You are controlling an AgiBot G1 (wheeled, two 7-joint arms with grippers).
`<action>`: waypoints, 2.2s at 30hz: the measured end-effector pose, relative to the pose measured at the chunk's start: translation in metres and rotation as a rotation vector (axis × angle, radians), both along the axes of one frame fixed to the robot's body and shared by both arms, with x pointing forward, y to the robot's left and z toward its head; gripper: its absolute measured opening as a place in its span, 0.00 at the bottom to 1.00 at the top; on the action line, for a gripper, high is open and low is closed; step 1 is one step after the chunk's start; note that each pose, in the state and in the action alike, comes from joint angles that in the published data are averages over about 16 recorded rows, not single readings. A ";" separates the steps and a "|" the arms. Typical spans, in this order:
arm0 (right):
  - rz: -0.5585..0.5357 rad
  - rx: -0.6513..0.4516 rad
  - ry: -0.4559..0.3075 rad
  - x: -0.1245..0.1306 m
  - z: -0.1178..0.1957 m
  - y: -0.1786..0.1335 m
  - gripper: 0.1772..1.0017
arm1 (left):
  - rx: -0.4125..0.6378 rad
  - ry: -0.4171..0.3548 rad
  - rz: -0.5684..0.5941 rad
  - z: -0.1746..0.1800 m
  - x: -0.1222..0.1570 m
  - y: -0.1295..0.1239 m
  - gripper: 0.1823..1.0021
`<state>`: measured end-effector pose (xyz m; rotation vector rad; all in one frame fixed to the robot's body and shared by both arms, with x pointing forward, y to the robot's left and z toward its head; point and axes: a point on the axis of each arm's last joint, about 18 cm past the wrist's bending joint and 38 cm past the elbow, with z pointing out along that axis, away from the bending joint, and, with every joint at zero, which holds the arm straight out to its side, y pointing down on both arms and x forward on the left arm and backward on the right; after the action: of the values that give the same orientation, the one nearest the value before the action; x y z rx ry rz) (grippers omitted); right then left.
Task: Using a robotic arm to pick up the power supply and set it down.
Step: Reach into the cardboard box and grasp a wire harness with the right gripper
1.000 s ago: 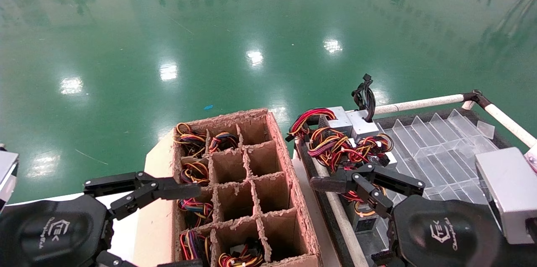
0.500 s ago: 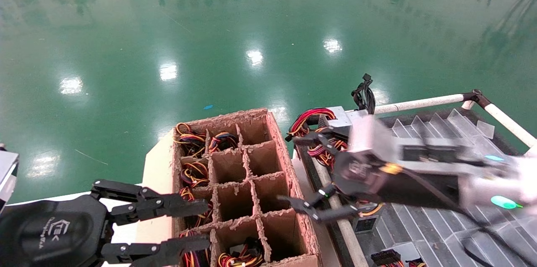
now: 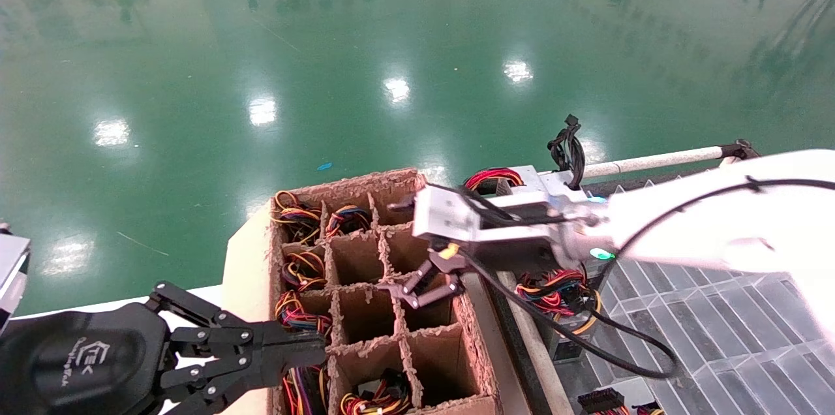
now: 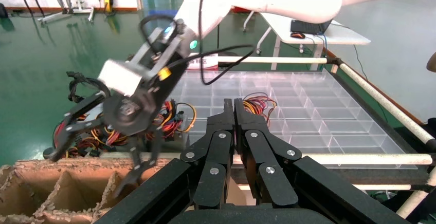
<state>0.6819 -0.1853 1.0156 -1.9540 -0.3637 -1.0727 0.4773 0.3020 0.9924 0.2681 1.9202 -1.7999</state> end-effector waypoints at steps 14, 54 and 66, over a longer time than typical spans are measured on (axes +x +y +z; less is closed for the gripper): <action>-0.061 -0.119 -0.161 0.042 0.001 0.038 1.00 | 0.000 0.000 0.000 0.000 0.000 0.000 0.01; -0.138 -0.336 -0.534 0.063 -0.012 0.091 1.00 | 0.000 0.000 0.000 0.000 0.000 0.000 0.01; -0.145 -0.345 -0.556 0.063 -0.016 0.096 0.99 | 0.000 0.000 0.000 0.000 0.000 0.000 0.01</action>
<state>0.7452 -0.0892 0.9993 -1.9679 -0.7568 -1.7454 0.4773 0.3020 0.9924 0.2681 1.9202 -1.7999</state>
